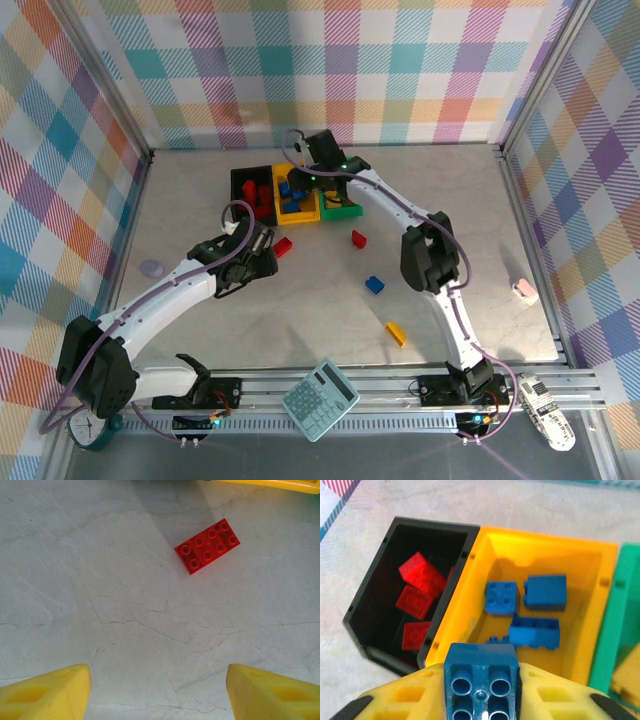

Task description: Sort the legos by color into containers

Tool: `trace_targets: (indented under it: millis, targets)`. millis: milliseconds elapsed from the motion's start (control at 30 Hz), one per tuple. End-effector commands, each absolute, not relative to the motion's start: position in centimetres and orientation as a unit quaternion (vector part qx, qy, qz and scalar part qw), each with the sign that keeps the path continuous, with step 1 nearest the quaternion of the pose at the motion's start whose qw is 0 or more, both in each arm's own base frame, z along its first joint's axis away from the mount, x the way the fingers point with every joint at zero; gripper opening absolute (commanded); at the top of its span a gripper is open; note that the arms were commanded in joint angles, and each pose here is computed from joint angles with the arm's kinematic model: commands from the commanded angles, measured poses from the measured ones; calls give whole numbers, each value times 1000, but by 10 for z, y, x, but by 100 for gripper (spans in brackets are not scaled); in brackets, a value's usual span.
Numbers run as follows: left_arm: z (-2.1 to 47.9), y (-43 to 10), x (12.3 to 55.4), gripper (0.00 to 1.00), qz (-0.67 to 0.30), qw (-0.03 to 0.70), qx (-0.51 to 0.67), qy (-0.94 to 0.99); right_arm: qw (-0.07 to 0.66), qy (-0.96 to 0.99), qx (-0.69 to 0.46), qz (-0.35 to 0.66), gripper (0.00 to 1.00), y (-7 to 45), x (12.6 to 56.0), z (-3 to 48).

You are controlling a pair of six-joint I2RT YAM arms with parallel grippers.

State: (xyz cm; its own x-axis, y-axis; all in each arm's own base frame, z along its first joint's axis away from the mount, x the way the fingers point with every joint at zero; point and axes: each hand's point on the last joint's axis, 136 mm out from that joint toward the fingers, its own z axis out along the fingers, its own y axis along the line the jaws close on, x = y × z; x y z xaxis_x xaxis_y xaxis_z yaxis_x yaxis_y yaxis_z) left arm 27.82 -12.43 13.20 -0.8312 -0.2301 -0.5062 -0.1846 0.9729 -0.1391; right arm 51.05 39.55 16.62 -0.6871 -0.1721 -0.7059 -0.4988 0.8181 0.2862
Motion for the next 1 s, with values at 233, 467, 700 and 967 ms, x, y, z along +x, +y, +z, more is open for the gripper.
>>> trace_targets:
  millis: [233,467,700,967]
  targets:
    - [126,-132,296,71,-52,266,-77,959,351,887,-214,212,59,394,509,189]
    - [122,-147,328,75,-49,294,8,955,358,891,-205,190,61,344,461,209]
    - [115,-164,351,74,-54,295,88,950,350,891,-174,231,66,284,384,230]
    - [88,-170,370,73,-43,252,153,955,361,897,-138,214,73,227,321,240]
